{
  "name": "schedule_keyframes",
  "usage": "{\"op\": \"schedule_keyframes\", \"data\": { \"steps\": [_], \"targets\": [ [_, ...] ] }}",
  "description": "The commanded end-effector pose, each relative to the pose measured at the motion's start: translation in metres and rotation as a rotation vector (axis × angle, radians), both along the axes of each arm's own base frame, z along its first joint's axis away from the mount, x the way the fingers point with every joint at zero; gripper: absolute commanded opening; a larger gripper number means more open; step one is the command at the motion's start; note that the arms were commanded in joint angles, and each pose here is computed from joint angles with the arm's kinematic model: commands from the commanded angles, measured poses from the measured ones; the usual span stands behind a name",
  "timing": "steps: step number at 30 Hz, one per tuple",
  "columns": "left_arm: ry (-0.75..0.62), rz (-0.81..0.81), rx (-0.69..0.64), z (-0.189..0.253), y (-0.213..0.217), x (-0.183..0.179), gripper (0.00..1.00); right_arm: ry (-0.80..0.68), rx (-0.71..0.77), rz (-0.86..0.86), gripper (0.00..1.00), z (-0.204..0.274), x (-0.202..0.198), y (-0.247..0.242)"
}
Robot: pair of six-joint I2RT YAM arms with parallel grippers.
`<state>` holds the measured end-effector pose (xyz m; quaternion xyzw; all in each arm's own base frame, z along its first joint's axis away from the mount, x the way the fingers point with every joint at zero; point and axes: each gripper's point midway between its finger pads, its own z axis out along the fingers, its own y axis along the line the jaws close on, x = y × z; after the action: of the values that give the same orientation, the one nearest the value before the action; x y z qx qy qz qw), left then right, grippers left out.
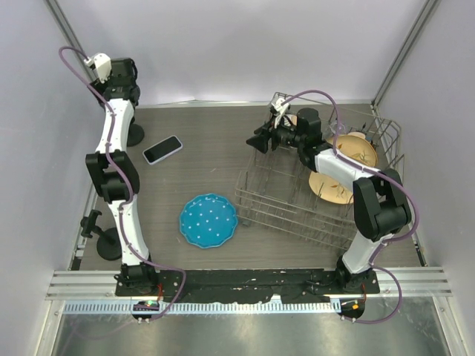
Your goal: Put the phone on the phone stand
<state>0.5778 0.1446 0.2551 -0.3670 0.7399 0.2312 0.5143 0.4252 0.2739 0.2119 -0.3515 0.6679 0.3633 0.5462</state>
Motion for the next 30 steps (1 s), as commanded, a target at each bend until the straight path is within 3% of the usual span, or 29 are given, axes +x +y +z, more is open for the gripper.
{"op": "schedule_keyframes", "data": {
  "steps": [1,13,14,15,16,17,18,19,25,30],
  "targets": [
    [-0.302,-0.005,0.066,0.088,0.019,0.03,0.0,-0.044,0.035,0.014,0.59,0.024,0.009,0.004],
    [-0.253,-0.128,0.112,0.053,0.011,0.066,0.0,-0.036,0.037,0.028,0.59,0.023,0.007,0.009],
    [-0.247,-0.142,0.113,0.051,0.009,0.067,0.07,-0.038,0.038,0.029,0.59,0.024,0.007,0.009],
    [-0.244,-0.143,0.112,0.052,0.009,0.066,0.23,-0.039,0.039,0.032,0.59,0.024,0.007,0.01],
    [-0.245,-0.148,0.106,0.054,0.008,0.064,0.43,-0.041,0.039,0.031,0.59,0.025,0.007,0.011],
    [-0.234,-0.148,0.101,0.05,0.007,0.062,0.75,-0.039,0.037,0.022,0.59,0.025,0.008,0.012],
    [-0.235,-0.141,0.102,0.053,0.007,0.059,0.91,-0.045,0.033,0.01,0.59,0.027,0.01,0.013],
    [-0.261,-0.14,0.099,0.069,0.004,0.053,1.0,-0.042,0.03,0.007,0.59,0.026,0.01,0.015],
    [-0.255,-0.168,-0.003,0.104,-0.017,0.013,1.0,-0.027,0.022,-0.069,0.59,0.025,0.023,0.019],
    [-0.256,-0.186,-0.111,0.144,-0.033,-0.049,1.0,-0.036,0.004,-0.105,0.6,0.029,0.022,0.028]
  ]
}}
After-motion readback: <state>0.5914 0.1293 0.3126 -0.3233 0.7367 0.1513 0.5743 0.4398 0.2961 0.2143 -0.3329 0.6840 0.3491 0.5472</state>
